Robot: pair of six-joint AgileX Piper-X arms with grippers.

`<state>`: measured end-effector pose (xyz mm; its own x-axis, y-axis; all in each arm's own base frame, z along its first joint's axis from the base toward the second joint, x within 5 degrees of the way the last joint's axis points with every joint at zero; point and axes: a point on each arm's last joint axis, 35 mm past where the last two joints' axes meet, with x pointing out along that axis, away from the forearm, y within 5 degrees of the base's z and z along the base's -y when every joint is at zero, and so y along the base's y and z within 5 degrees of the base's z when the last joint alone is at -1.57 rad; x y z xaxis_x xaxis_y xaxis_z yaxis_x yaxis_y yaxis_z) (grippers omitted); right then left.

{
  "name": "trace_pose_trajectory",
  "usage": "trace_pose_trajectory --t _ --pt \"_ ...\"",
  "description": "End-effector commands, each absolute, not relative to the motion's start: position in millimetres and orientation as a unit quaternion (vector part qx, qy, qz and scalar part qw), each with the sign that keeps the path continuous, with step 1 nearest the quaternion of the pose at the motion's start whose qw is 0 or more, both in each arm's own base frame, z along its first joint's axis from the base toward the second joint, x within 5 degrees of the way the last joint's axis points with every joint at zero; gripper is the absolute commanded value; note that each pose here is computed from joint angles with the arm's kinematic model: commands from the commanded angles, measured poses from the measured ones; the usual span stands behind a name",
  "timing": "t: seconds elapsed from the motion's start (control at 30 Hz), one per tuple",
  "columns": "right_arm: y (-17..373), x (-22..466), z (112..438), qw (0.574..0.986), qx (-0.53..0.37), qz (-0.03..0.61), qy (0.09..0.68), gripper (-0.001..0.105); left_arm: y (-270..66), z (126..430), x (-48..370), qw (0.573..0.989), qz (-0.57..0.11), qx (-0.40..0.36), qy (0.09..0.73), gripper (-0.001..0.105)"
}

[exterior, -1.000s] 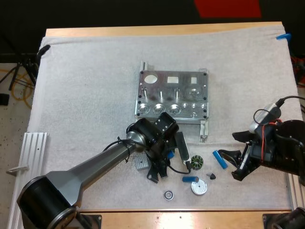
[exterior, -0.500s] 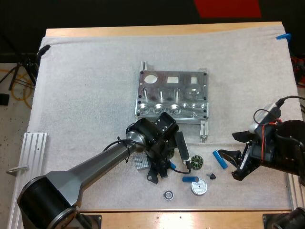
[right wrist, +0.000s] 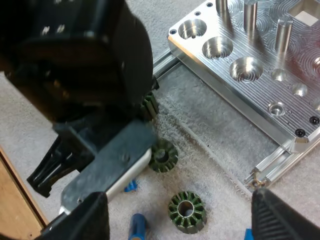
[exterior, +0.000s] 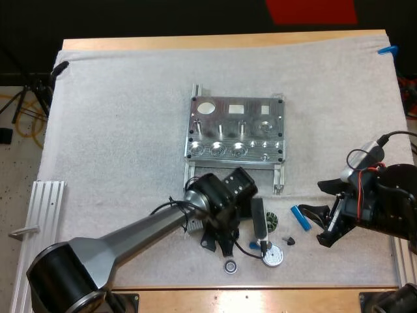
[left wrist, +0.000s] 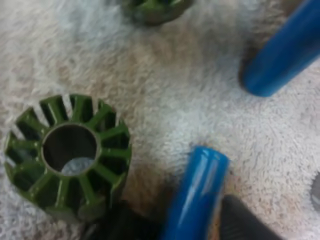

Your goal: Load cells from left to right

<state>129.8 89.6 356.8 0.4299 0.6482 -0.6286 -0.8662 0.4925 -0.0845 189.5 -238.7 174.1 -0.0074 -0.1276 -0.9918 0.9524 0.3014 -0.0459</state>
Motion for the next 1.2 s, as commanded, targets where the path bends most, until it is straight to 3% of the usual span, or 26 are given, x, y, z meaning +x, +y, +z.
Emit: trace_pose_trajectory --t 0.0,0.23,0.3,0.37,0.5,0.93,1.17 --pt "89.6 128.7 361.2 0.821 -0.208 0.465 0.258 0.059 -241.0 174.0 192.2 0.603 -0.442 0.394 0.535 0.029" --pt "89.6 128.7 361.2 0.821 -0.208 0.465 0.258 0.059 -236.8 173.5 187.4 0.572 -0.46 0.402 0.547 0.026" --pt "89.6 128.7 361.2 0.821 -0.208 0.465 0.258 0.059 -234.5 174.4 183.8 0.552 -0.473 0.396 0.561 0.03" --pt "89.6 128.7 361.2 0.821 -0.208 0.465 0.258 0.059 -232.9 177.8 180.6 0.536 -0.486 0.383 0.574 0.041" --pt "89.6 128.7 361.2 0.821 -0.208 0.465 0.258 0.059 -232.7 186.8 180.5 0.534 -0.486 0.385 0.575 0.056" --pt "89.6 128.7 361.2 0.821 -0.208 0.465 0.258 0.059 -234.7 190.3 182.0 0.484 -0.551 0.463 0.497 0.051" --pt "89.6 128.7 361.2 0.821 -0.208 0.465 0.258 0.059 -245.3 179.0 172.2 0.453 -0.564 0.487 0.49 0.051"
